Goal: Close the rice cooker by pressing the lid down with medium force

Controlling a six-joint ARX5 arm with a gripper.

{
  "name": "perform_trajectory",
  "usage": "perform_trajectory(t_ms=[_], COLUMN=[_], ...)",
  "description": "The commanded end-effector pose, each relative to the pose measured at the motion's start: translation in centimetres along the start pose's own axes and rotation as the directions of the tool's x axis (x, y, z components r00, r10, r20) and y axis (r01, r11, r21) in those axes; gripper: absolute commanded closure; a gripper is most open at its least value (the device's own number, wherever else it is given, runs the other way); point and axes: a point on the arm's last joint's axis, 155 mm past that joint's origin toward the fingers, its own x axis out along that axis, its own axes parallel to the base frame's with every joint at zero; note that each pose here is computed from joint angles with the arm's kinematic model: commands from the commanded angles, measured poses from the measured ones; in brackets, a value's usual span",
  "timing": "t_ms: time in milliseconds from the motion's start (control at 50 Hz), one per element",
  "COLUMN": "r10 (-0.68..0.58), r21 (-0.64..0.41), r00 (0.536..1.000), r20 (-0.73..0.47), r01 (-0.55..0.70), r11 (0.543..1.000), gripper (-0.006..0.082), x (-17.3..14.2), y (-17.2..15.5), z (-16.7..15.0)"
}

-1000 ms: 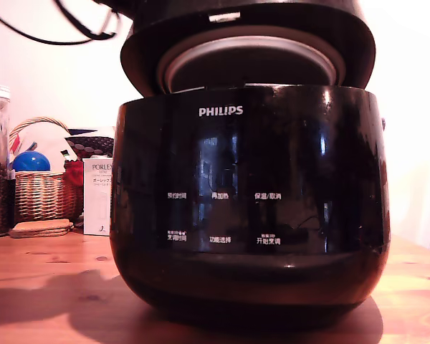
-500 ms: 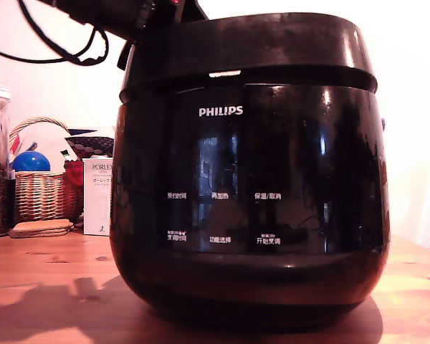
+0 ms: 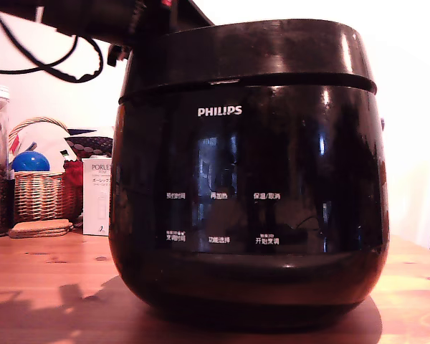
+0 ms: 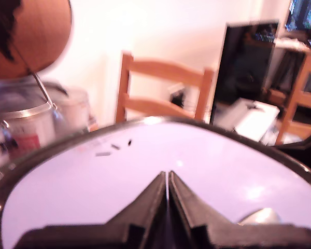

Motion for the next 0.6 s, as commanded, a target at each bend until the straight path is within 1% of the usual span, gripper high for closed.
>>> perform_trajectory(t_ms=[0,220,580], r10=[0.029,0.057,0.084], r21=[-0.051,-0.05,-0.059], r00=[0.983,0.97,0.939], r20=[-0.179,-0.238,-0.333], r01=[-0.038,-0.071,-0.11], r11=[0.998,0.996,0.992], gripper=[0.0791,0.0791,0.0791], x=[-0.8,-1.2,-1.5], y=[0.8,1.3,2.0], z=[-7.3,-9.7,-12.6])
